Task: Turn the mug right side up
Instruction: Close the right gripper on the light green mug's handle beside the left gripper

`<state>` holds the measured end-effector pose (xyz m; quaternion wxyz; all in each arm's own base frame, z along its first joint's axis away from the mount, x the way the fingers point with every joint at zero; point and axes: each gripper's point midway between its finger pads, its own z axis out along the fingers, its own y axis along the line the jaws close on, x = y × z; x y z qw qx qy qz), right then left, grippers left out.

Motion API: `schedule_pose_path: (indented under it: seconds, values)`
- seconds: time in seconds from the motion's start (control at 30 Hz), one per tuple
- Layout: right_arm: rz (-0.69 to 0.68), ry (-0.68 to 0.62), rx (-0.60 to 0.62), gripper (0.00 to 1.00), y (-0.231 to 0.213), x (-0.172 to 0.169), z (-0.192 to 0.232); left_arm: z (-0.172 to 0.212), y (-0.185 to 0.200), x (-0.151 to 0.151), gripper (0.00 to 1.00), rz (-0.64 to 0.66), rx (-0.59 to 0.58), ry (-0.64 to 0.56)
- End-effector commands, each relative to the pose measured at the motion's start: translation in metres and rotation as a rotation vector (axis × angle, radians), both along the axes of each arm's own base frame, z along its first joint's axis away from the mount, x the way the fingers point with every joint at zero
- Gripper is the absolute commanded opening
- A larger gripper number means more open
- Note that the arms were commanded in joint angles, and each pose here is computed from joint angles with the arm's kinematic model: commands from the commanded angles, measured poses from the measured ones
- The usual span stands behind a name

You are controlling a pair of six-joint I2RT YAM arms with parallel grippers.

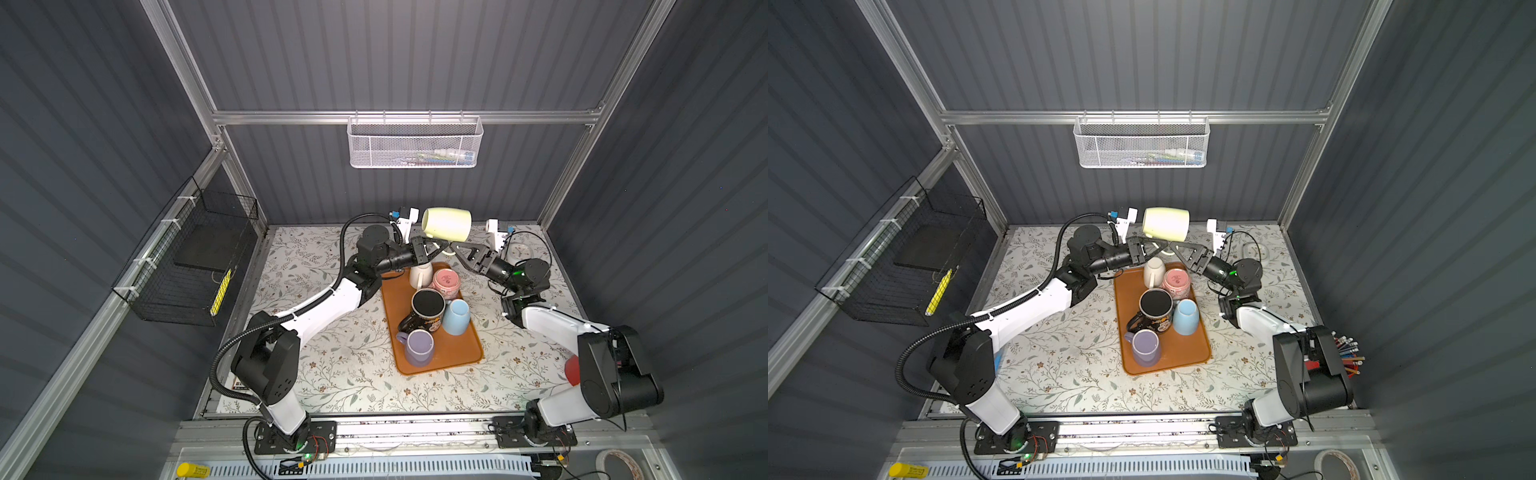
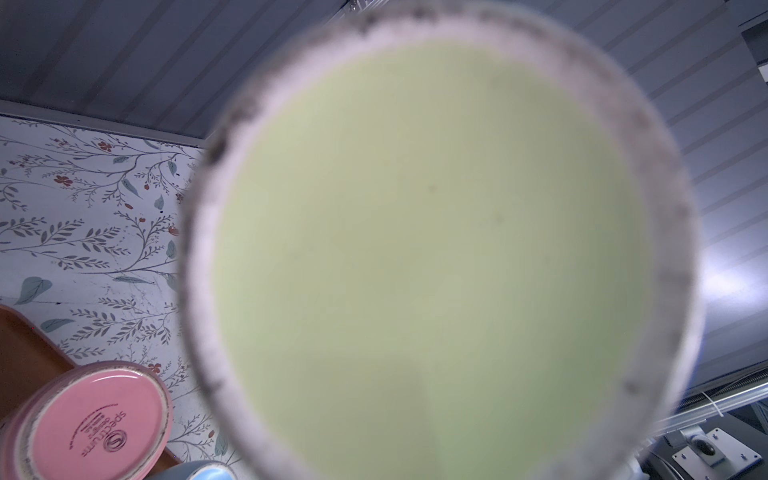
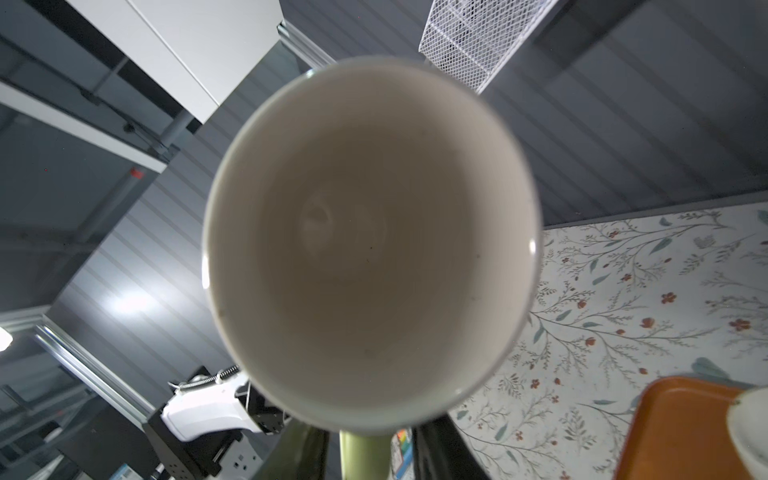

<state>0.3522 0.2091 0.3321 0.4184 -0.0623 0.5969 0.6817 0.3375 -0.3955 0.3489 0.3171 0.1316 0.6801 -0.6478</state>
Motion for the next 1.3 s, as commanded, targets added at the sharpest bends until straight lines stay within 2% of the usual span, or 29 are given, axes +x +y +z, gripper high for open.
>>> schedule_pose_path:
  seconds: [0.0, 0.23, 0.43, 0.6, 0.8, 1.27]
  values:
    - [-0.001, -0.108, 0.052, 0.26, -0.002, -0.005, 0.033, 0.041, 0.008, -0.016, 0.0, -0.028, -0.088, -0.112]
    - [-0.015, -0.109, 0.041, 0.0, -0.002, -0.002, 0.034, 0.031, 0.006, -0.015, 0.0, -0.038, -0.087, -0.091]
    - [-0.028, -0.097, 0.033, 0.0, -0.003, 0.001, 0.032, 0.026, 0.005, -0.012, 0.0, -0.031, -0.077, -0.086]
    - [-0.042, -0.099, 0.022, 0.0, -0.004, 0.0, 0.032, 0.024, 0.008, -0.011, 0.24, -0.02, -0.063, -0.096]
    - [-0.056, -0.107, 0.006, 0.0, -0.005, -0.002, 0.032, 0.02, 0.011, -0.009, 0.42, -0.013, -0.055, -0.097]
    - [-0.07, -0.121, -0.028, 0.0, -0.006, -0.008, 0.032, 0.011, 0.019, -0.007, 0.53, 0.019, -0.004, -0.106]
